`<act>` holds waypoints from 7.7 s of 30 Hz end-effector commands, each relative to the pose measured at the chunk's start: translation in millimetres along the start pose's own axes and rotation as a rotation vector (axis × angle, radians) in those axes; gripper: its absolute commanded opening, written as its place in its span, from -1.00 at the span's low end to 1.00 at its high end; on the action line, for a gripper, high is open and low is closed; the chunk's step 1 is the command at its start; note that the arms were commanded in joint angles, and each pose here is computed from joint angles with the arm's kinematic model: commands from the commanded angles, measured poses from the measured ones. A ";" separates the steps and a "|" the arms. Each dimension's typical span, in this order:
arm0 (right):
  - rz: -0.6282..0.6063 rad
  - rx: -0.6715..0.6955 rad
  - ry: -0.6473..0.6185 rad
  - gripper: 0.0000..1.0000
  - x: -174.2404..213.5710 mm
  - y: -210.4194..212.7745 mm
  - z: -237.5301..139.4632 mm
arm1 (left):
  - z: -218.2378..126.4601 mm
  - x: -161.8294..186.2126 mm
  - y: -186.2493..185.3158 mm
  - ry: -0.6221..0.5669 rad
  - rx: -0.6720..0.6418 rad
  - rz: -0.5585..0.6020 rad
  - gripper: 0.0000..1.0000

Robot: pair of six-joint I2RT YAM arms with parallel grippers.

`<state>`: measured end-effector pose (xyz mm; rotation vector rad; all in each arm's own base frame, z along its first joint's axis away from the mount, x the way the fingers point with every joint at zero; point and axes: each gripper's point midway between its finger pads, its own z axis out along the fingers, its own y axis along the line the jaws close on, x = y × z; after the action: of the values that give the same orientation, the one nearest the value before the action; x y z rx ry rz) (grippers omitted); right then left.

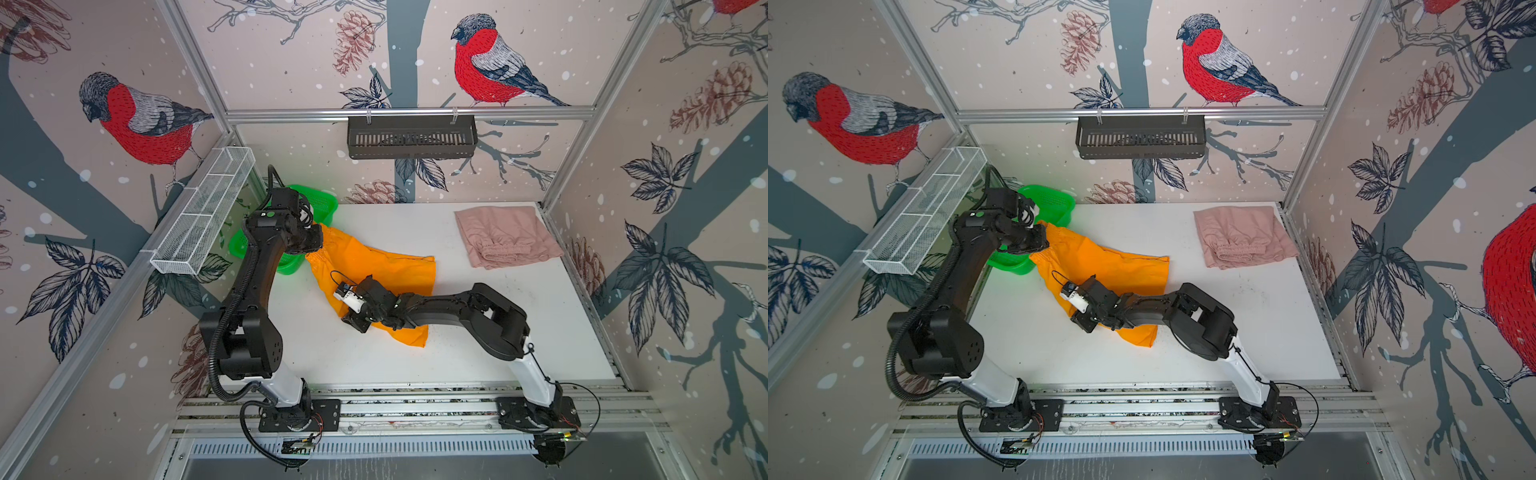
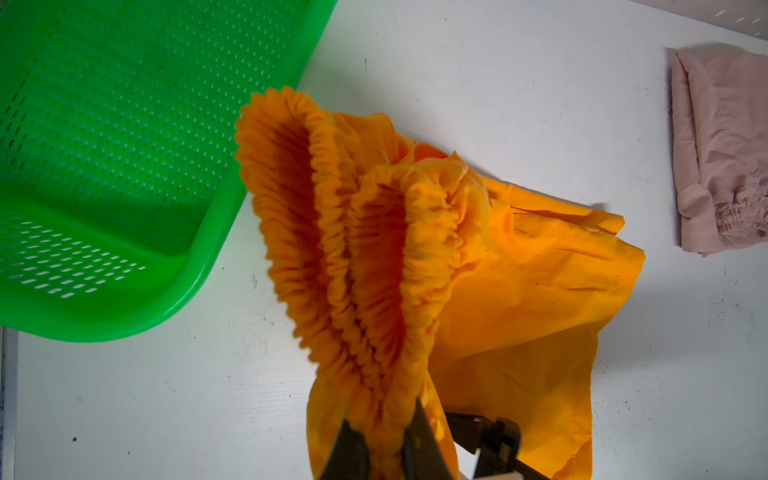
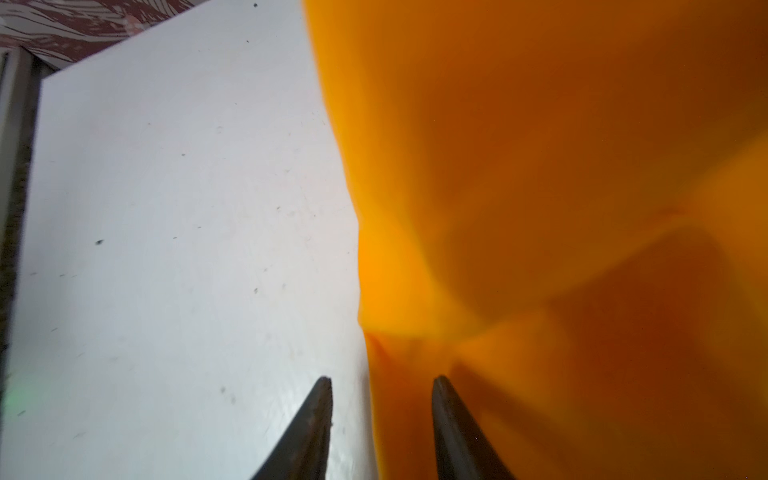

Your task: Fold and stack the shorts

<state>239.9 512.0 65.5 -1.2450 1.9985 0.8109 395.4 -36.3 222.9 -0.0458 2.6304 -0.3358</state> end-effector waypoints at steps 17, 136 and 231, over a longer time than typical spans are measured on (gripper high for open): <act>0.178 0.121 0.082 -0.74 110.2 -14.6 -72.8 | 6.2 13.4 -76.7 0.024 -0.014 0.130 -1.00; 0.274 0.232 0.059 -0.35 95.4 -78.6 -174.0 | 101.0 196.9 -151.0 0.012 0.248 0.050 0.74; 0.754 1.103 0.205 0.90 138.3 -510.4 -348.2 | 91.1 120.0 -49.5 -0.196 0.234 -0.185 0.95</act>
<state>592.1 -7.0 93.1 0.0865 2.4765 -0.2281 321.5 -122.9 93.9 -0.1989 2.4338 -0.6986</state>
